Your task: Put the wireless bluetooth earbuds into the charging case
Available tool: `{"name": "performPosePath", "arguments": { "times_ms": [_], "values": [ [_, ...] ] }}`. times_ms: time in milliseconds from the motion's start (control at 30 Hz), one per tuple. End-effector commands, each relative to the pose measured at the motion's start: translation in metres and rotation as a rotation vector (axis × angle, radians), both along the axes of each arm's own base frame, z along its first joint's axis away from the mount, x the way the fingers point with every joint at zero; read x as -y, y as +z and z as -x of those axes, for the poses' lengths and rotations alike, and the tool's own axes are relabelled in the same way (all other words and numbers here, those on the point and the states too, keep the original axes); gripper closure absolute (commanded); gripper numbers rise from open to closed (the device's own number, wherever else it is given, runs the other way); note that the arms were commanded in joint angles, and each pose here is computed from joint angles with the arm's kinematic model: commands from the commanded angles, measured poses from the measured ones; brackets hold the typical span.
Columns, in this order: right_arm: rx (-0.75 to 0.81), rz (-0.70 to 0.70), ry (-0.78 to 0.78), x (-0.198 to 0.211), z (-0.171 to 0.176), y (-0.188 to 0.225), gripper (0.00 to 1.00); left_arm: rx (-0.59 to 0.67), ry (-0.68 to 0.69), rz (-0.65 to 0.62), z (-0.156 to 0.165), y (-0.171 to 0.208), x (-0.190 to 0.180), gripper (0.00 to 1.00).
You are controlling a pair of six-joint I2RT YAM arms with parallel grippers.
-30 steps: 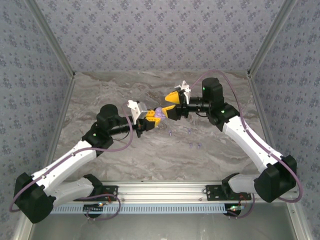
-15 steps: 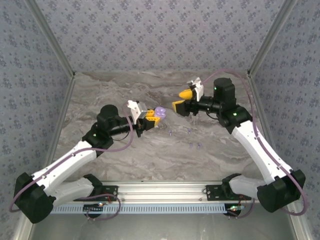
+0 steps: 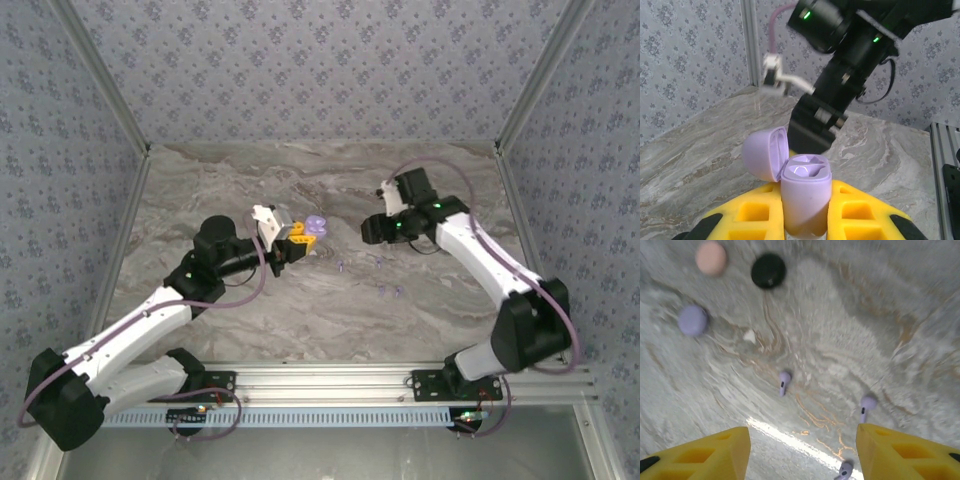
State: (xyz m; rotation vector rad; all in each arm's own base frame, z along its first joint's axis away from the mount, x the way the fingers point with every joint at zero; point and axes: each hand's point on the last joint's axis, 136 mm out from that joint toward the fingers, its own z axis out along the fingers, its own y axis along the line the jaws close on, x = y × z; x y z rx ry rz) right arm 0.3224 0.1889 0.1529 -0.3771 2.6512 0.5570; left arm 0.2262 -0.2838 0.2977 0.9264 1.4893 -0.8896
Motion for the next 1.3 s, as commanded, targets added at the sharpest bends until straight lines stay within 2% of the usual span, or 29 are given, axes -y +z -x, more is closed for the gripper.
{"name": "performPosePath", "arguments": {
  "times_ms": [0, 267, 400, 867, 1267],
  "values": [
    [-0.093, 0.091, -0.002, -0.012, 0.000, -0.021, 0.43, 0.064, 0.005, 0.033, 0.004, 0.014, -0.003, 1.00],
    [-0.246, 0.220, 0.035, -0.049, -0.011, -0.083, 0.57, 0.070, 0.006, 0.042, 0.007, 0.014, -0.006, 1.00],
    [-0.275, 0.284, 0.043, -0.056, -0.012, -0.103, 0.59, 0.071, 0.009, 0.047, 0.009, 0.016, -0.008, 1.00],
    [-0.313, 0.332, 0.077, -0.072, -0.002, -0.132, 0.63, 0.074, 0.024, 0.046, 0.010, 0.015, -0.012, 1.00],
    [-0.341, 0.363, 0.099, -0.073, 0.009, -0.143, 0.76, 0.073, 0.031, 0.042, 0.010, 0.016, -0.013, 1.00]
  ]
}}
